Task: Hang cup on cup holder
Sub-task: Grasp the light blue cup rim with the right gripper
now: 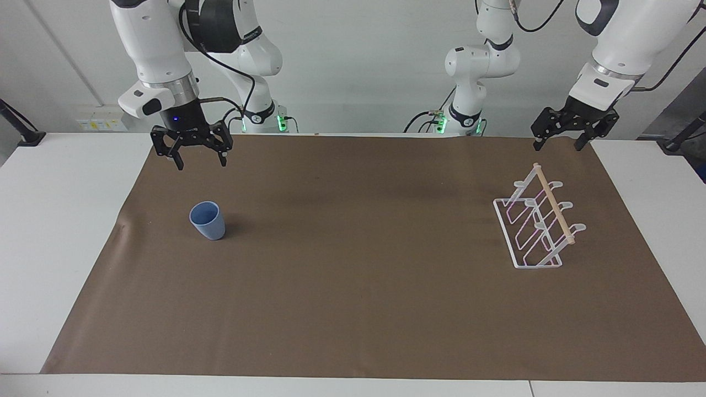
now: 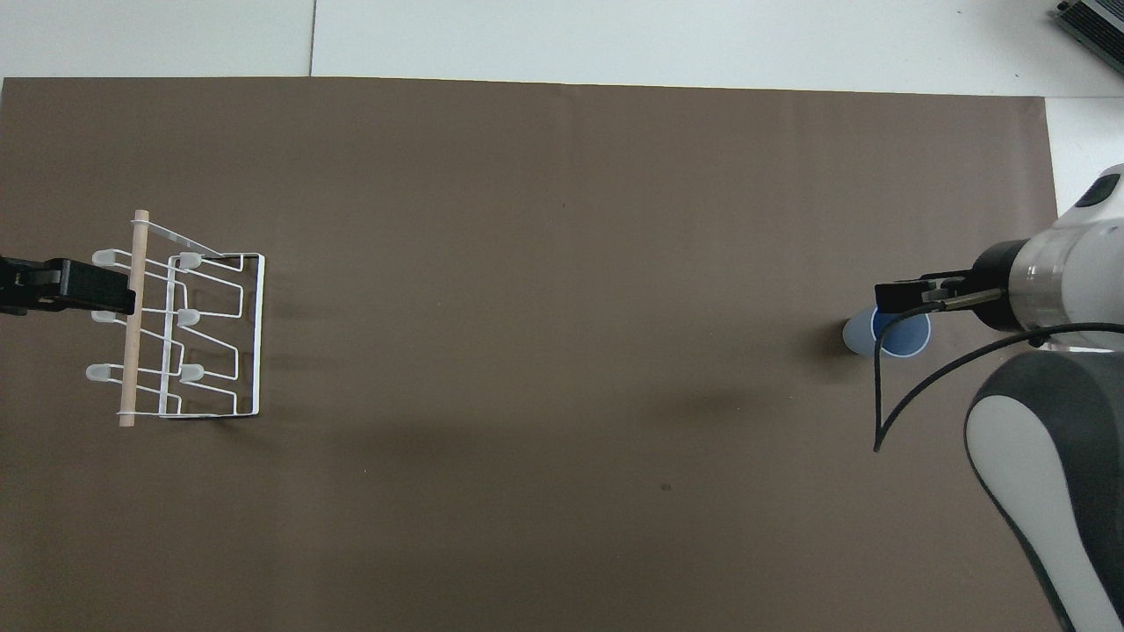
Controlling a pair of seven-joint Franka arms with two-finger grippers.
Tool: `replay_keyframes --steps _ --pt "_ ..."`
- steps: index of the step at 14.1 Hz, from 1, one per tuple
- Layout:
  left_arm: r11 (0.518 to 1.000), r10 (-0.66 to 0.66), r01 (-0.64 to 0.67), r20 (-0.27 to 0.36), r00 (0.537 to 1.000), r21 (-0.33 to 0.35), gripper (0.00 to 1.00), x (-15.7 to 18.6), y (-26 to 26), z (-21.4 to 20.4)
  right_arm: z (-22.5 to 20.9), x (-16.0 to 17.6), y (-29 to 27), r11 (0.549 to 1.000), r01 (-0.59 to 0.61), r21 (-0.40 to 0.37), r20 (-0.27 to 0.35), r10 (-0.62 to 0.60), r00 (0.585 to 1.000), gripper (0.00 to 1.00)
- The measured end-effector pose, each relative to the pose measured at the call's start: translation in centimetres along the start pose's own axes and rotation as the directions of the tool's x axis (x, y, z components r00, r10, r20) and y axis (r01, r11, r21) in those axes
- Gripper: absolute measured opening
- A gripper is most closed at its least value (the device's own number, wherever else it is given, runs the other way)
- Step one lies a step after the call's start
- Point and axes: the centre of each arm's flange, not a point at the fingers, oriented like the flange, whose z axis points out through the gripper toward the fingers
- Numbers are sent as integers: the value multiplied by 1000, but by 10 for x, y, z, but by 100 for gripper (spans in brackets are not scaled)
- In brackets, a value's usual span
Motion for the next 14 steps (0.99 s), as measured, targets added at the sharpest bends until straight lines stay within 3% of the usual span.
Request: replay_keyframes --steps 9,14 --pt "1000 0 0 0 1000 0 100 0 0 0 118 -16 16 999 -19 31 109 15 994 100" --pt "1000 0 0 0 1000 0 100 0 0 0 172 -23 22 999 -9 43 94 5 996 100"
